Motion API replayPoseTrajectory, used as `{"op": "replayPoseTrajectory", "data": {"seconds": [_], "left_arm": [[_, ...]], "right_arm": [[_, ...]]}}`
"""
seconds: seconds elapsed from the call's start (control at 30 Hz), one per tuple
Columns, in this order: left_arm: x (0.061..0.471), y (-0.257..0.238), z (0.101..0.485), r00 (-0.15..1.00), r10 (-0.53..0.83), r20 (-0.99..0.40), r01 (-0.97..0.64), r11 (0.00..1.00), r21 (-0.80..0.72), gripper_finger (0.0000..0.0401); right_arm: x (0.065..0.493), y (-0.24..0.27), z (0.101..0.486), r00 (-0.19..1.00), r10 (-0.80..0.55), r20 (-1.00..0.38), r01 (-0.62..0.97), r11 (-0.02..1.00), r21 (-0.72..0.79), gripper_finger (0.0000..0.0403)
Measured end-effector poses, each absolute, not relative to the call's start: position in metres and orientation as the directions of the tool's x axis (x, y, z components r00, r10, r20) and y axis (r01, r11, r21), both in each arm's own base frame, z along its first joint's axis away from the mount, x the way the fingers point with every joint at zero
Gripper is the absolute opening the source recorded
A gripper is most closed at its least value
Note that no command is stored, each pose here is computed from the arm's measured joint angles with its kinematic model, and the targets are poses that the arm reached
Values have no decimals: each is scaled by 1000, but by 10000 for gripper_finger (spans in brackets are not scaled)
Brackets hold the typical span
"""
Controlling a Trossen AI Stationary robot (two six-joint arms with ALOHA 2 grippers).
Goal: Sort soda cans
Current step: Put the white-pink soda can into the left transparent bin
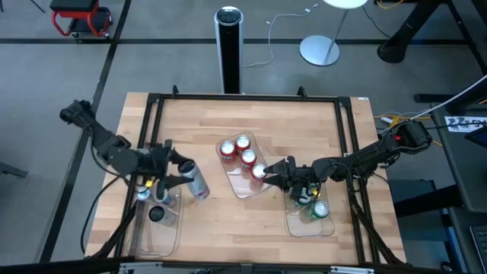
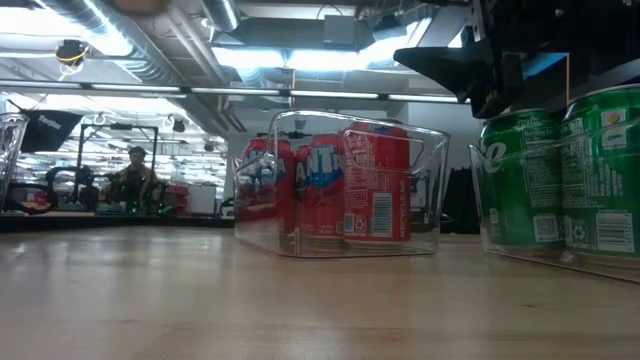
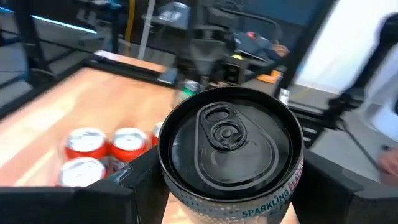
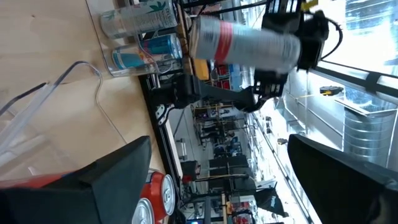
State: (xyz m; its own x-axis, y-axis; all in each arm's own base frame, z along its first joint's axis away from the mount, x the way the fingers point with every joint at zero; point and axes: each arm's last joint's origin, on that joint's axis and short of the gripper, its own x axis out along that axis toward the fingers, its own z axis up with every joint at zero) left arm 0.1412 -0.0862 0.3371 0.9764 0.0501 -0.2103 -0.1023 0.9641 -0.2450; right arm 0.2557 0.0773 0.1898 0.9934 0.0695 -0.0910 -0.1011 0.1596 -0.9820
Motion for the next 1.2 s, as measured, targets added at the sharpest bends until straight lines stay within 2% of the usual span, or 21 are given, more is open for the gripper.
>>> {"op": "replayPoseTrajectory", "data": {"seconds": [0.23,0.5,0.67,0.9,1.07,1.2], "left_arm": [[134,-109,348,957,-46,-288,-43,954,-297,252],[125,-141,346,896,-140,-422,-47,914,-402,251],[122,-162,345,880,-180,-439,-41,892,-449,251],[112,-181,336,856,-189,-482,-81,871,-485,251],[101,-187,318,818,-113,-564,-156,900,-407,251],[93,-197,308,816,-84,-573,-161,917,-364,251]], "right_arm": [[256,77,190,993,69,-91,-102,175,-979,376],[256,77,190,994,69,-90,-101,175,-979,376],[256,77,190,994,69,-87,-98,176,-980,376],[256,77,191,994,68,-81,-92,178,-980,376],[256,77,191,995,68,-69,-80,181,-980,376],[256,77,191,996,57,-67,-76,183,-980,376]]}}
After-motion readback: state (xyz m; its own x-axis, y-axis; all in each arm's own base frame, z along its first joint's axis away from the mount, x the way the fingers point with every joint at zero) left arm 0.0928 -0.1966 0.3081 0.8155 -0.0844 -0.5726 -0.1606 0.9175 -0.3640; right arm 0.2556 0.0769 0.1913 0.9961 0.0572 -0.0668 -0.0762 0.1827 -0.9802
